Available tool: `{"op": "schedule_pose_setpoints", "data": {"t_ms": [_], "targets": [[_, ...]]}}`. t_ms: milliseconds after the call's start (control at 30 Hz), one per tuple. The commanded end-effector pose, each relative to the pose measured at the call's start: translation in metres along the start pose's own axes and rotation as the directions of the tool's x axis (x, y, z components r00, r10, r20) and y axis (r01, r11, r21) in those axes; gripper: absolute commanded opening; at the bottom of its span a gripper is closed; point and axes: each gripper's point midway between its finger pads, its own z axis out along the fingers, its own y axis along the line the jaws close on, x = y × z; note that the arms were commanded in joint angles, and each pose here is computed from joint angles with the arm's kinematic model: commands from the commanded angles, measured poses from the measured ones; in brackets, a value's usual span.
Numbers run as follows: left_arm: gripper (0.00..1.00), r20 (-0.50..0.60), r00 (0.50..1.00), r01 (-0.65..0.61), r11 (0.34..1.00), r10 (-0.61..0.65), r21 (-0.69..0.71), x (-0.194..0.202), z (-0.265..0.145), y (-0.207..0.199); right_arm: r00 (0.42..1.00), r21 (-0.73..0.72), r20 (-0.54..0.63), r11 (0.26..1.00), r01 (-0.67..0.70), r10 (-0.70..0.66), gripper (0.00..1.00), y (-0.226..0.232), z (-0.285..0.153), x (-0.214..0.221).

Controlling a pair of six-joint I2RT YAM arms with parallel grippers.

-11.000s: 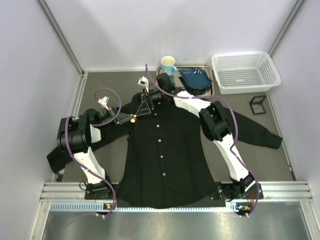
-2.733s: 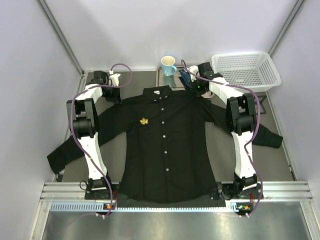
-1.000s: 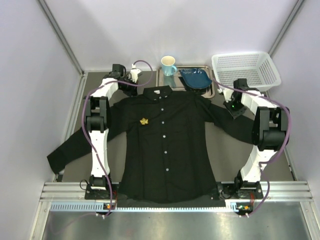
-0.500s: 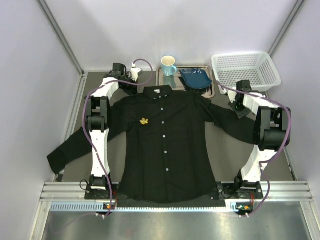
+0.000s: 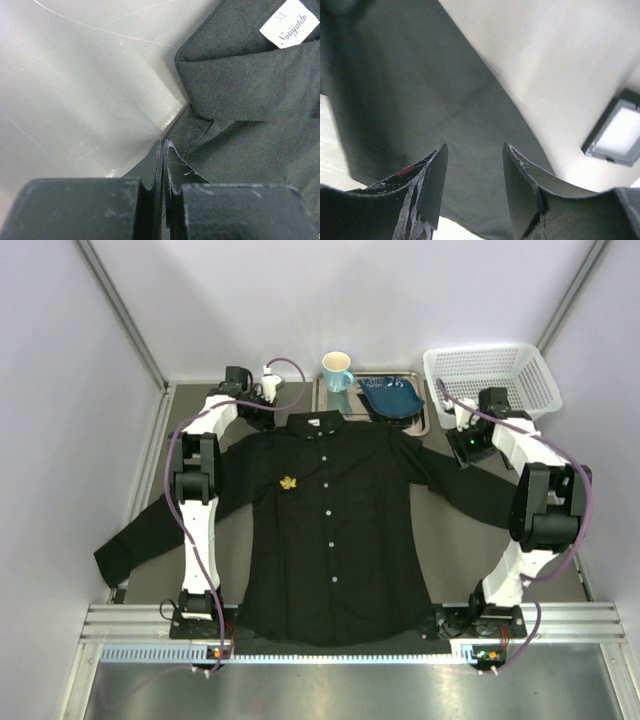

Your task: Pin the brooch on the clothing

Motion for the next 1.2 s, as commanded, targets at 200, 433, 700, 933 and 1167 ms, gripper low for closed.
{"op": "schedule_pose_setpoints", "data": {"t_ms": [200, 433, 700, 933, 1167], "targets": [[0.00, 0.022, 1.000, 0.016, 1.000, -0.017, 0.005, -0.005, -0.001, 0.001, 0.999, -0.122, 0.001, 0.992, -0.044, 0.044, 0.48, 0.039, 0.035, -0.032], [0.00, 0.029, 0.999, 0.020, 1.000, -0.019, -0.013, -0.008, -0.003, 0.004, 0.993, -0.019, -0.117, 1.000, 0.017, -0.019, 0.34, 0.016, 0.054, 0.007], [0.00, 0.040, 0.999, 0.018, 0.999, -0.016, -0.043, -0.010, -0.007, 0.015, 0.981, 0.126, -0.189, 0.992, -0.022, 0.046, 0.29, -0.029, 0.052, 0.045], [0.00, 0.074, 0.997, 0.018, 0.999, -0.015, -0.033, -0.019, -0.005, 0.016, 0.988, 0.113, -0.132, 0.991, -0.066, 0.081, 0.35, -0.030, 0.050, 0.030], [0.00, 0.130, 0.991, 0.013, 0.999, -0.008, -0.035, -0.036, 0.000, 0.022, 0.993, 0.096, -0.058, 0.991, -0.097, 0.103, 0.45, -0.032, 0.039, 0.005]]}}
